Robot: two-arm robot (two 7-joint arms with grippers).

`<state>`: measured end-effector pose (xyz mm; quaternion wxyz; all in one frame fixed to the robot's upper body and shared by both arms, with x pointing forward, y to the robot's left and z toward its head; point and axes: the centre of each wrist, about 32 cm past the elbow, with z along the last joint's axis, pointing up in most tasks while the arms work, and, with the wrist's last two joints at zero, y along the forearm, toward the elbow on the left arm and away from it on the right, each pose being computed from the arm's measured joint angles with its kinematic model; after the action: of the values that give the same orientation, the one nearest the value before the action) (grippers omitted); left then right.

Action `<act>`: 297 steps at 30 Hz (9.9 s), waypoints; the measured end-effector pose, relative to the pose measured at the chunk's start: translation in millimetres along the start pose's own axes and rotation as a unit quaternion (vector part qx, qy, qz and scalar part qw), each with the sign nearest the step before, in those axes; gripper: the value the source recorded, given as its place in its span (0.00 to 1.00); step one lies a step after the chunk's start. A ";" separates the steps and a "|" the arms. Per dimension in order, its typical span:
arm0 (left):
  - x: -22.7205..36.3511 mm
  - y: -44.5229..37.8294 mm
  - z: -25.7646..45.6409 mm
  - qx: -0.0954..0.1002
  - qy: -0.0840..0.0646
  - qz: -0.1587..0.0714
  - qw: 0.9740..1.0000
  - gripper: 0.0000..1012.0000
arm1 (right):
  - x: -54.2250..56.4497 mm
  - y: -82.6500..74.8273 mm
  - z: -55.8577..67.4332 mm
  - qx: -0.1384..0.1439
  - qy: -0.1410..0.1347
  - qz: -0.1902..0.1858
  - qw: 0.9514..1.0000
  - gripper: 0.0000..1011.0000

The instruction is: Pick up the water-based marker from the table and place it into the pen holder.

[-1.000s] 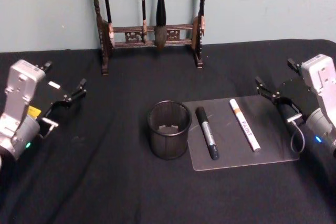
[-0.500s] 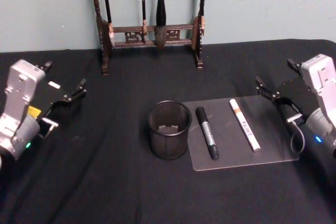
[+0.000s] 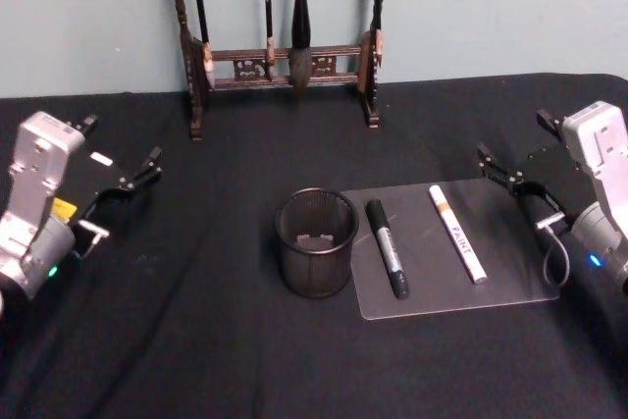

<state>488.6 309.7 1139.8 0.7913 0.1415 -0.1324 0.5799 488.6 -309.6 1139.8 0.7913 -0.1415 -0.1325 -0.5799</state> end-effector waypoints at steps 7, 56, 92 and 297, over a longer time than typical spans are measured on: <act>0.0 0.0 0.0 0.000 0.000 0.000 1.000 0.99 | 0.0 0.0 0.0 0.000 0.000 0.000 1.000 0.99; 0.0 0.0 0.0 0.000 0.000 0.000 1.000 0.99 | -12.7 24.9 54.6 -0.164 0.102 0.116 0.974 0.99; 0.0 0.0 0.0 0.000 0.000 0.000 1.000 0.99 | -25.9 34.5 45.0 -0.231 0.111 0.128 0.958 0.99; 0.0 0.0 0.0 0.000 0.000 0.000 1.000 0.99 | -83.9 95.1 26.1 0.149 0.219 0.382 0.885 0.18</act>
<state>488.6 309.7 1139.8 0.7912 0.1415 -0.1325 0.5800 553.8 -198.6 1125.9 0.9722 0.0691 0.0236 -0.2224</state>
